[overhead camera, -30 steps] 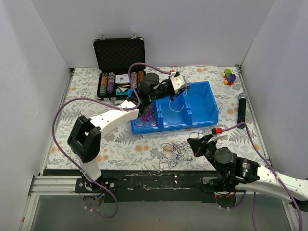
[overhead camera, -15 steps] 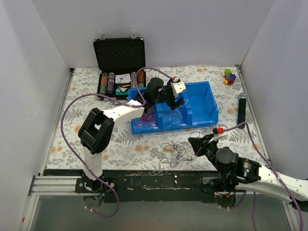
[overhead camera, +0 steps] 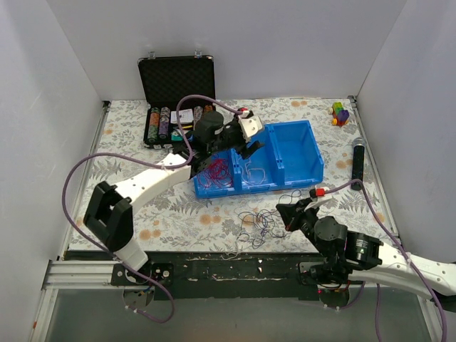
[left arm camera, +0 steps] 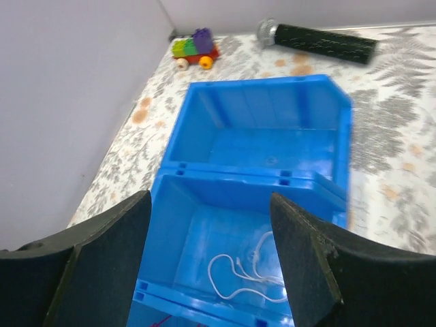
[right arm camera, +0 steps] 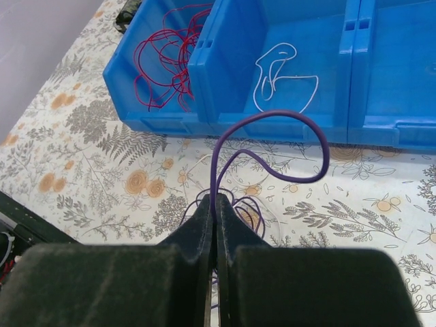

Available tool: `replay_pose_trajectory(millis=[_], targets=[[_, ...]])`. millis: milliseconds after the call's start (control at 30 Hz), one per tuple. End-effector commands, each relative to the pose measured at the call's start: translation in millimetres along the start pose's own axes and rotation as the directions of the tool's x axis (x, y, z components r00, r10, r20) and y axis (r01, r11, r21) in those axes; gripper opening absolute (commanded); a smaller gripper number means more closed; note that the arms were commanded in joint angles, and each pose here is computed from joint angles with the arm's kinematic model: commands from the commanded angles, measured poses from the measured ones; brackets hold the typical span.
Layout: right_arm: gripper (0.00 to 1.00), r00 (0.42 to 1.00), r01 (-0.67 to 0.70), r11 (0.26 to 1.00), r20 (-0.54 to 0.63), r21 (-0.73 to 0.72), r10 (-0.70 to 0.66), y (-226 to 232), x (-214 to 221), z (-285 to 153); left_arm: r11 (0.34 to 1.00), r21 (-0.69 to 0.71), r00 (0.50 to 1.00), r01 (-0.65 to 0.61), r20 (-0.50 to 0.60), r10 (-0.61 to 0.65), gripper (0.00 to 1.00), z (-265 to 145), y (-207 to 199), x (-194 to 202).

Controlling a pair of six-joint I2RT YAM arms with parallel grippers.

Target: Untangle the cables

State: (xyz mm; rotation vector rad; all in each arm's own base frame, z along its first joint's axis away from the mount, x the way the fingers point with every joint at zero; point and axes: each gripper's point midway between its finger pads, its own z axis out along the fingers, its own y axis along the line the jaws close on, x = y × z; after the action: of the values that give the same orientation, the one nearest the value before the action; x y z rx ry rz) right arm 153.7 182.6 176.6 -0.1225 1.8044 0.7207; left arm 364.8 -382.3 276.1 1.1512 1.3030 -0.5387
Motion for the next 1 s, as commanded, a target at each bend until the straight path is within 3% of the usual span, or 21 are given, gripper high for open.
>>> replay_pose_trajectory(millis=[0, 133, 300, 400, 600, 767, 967], targets=[[0.01, 0.999, -0.026, 0.999, 0.032, 0.045, 0.024, 4, -21, 3, 0.959, 0.281, 0.999, -0.027, -0.011, 0.031, 0.7, -51, -60, -12], [0.02, 0.999, -0.024, 0.984, -0.028, 0.179, 0.029, -16, -7, 1, 0.853, 0.512, 0.992, -0.1, -0.019, 0.127, 0.66, -103, -128, 13], [0.02, 0.997, -0.04, 0.974, -0.056, 0.224, 0.053, -25, 4, -1, 0.762, 0.625, 0.973, -0.166, -0.023, 0.23, 0.64, -132, -181, 54], [0.02, 0.996, -0.051, 0.977, -0.059, 0.208, 0.065, -23, 7, 0, 0.794, 0.595, 0.978, -0.127, -0.057, 0.199, 0.63, -118, -183, 67], [0.01, 0.994, -0.044, 0.977, -0.087, 0.21, 0.063, -26, 17, -1, 0.874, 0.475, 0.962, 0.104, -0.269, 0.032, 0.54, -86, -171, 95], [0.01, 0.995, -0.039, 0.978, -0.083, 0.204, 0.057, -26, 17, -1, 0.871, 0.454, 0.953, 0.189, -0.3, -0.05, 0.45, -97, -182, 104], [0.01, 0.996, -0.032, 0.983, -0.074, 0.179, 0.046, -23, 14, -1, 0.905, 0.323, 0.925, 0.278, -0.345, -0.161, 0.37, -100, -173, 109]])
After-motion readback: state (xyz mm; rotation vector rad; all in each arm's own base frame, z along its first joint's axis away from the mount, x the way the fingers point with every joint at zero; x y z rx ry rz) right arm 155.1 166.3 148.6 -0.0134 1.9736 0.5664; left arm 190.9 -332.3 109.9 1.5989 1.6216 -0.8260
